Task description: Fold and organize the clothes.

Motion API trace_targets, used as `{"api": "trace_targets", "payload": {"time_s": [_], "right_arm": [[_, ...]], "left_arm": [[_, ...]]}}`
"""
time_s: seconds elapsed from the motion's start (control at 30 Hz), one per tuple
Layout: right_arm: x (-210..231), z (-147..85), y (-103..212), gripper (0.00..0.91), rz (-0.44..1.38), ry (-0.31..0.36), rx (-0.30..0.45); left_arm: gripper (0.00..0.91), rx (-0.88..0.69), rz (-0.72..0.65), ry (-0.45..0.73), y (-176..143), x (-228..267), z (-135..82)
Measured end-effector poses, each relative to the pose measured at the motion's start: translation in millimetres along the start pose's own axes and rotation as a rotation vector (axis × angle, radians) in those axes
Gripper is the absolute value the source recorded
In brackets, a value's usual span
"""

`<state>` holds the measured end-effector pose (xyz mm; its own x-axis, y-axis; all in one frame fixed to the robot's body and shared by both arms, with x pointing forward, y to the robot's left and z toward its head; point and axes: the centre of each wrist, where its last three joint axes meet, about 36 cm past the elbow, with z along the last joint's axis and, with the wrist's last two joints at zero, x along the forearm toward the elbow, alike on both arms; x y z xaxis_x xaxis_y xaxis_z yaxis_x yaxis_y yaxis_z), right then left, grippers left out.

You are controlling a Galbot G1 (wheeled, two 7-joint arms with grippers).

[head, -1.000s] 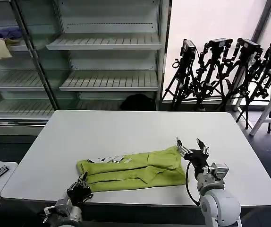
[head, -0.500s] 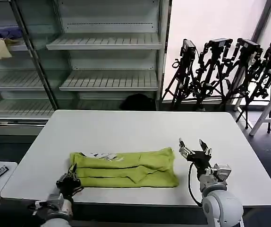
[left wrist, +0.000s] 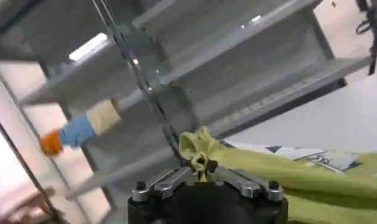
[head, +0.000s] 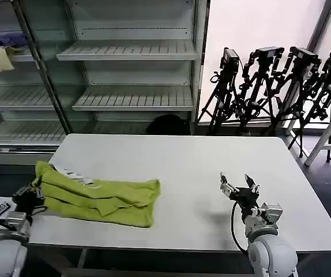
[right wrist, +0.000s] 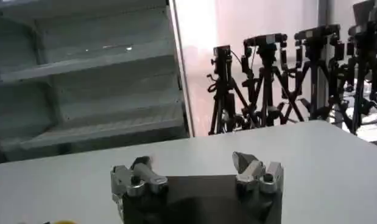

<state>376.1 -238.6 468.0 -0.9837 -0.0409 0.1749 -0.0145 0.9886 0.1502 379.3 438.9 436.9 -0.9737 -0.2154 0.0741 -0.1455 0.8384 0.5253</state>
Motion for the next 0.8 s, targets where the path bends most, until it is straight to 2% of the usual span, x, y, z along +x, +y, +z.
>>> {"api": "trace_targets", "payload": {"time_s": [0.17,0.33,0.5,0.8], "right_arm": [[-0.1,2.1,-2.7,0.907,0.009,0.006,0.002],[0.5,5.5,-5.5,0.907,0.016,0.015,0.002],[0.0,8.4,-7.2,0.907,0.021,0.020,0.000],[-0.2,13.6,-14.5,0.907,0.031,0.027,0.004]], "left_arm": [[0.000,-0.091,-0.020,-0.031,26.9,-8.9,-11.4],[0.000,-0.147,-0.011,-0.072,29.5,-5.3,-26.1],[0.000,-0.181,0.041,-0.122,2.8,6.4,-35.5],[0.000,-0.212,0.176,-0.189,-74.9,28.7,-47.2]]}}
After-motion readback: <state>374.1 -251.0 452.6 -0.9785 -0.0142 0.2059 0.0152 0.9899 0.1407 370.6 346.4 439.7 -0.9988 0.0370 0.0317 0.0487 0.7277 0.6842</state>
